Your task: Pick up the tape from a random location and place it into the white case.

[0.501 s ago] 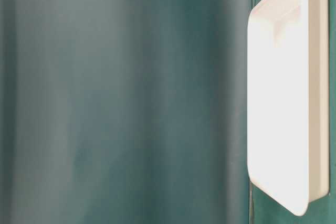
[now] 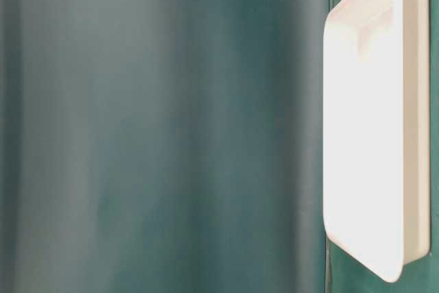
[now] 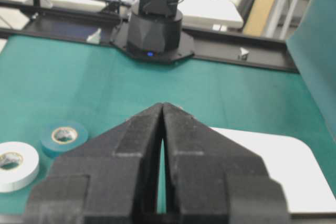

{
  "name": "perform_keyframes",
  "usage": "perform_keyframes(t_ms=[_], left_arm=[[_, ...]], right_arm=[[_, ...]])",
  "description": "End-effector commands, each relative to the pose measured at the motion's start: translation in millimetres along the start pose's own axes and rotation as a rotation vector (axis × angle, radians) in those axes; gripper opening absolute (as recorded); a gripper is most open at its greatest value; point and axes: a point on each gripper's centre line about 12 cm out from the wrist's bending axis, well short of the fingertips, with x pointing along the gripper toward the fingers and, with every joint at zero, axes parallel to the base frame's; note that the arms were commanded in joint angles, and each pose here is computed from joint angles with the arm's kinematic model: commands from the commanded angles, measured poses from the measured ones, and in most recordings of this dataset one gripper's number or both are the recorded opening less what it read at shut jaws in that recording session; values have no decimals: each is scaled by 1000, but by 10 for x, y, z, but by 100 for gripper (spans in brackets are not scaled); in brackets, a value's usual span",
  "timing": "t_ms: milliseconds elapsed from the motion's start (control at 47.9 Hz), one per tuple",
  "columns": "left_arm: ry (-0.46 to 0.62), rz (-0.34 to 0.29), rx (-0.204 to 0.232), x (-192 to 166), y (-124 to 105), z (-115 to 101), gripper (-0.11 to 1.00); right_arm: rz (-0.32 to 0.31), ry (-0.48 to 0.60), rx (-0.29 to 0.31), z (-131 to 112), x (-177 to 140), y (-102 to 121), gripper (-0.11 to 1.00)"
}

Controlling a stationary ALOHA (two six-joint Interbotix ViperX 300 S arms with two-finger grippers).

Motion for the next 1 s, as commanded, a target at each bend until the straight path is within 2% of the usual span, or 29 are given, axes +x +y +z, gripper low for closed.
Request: perform_keyframes(t_ms=[0,104,167,251,439,501,606,982], left_arm=[[-23,4,2,28,10,97,1],[-20,4,2,31,9,92,4],[-20,4,3,31,9,92,14],[-20,4,-1,31,9,92,34],[-6,4,-4,39,9,71,87],[0,3,-5,39,9,64,96],[5,3,-5,39,9,59,93],[5,4,-8,40,9,63,94]], right_arm=[[-2,-18,5,116,29,-3,0],[-2,-17,5,119,29,-3,1],[-2,-17,8,123,30,-3,5],[-5,-11,24,110,32,-10,26],[-9,-5,37,101,46,-16,81],[-9,-5,38,101,46,-16,90],[-9,-6,38,107,47,-16,93],[-9,10,37,78,66,-17,93]])
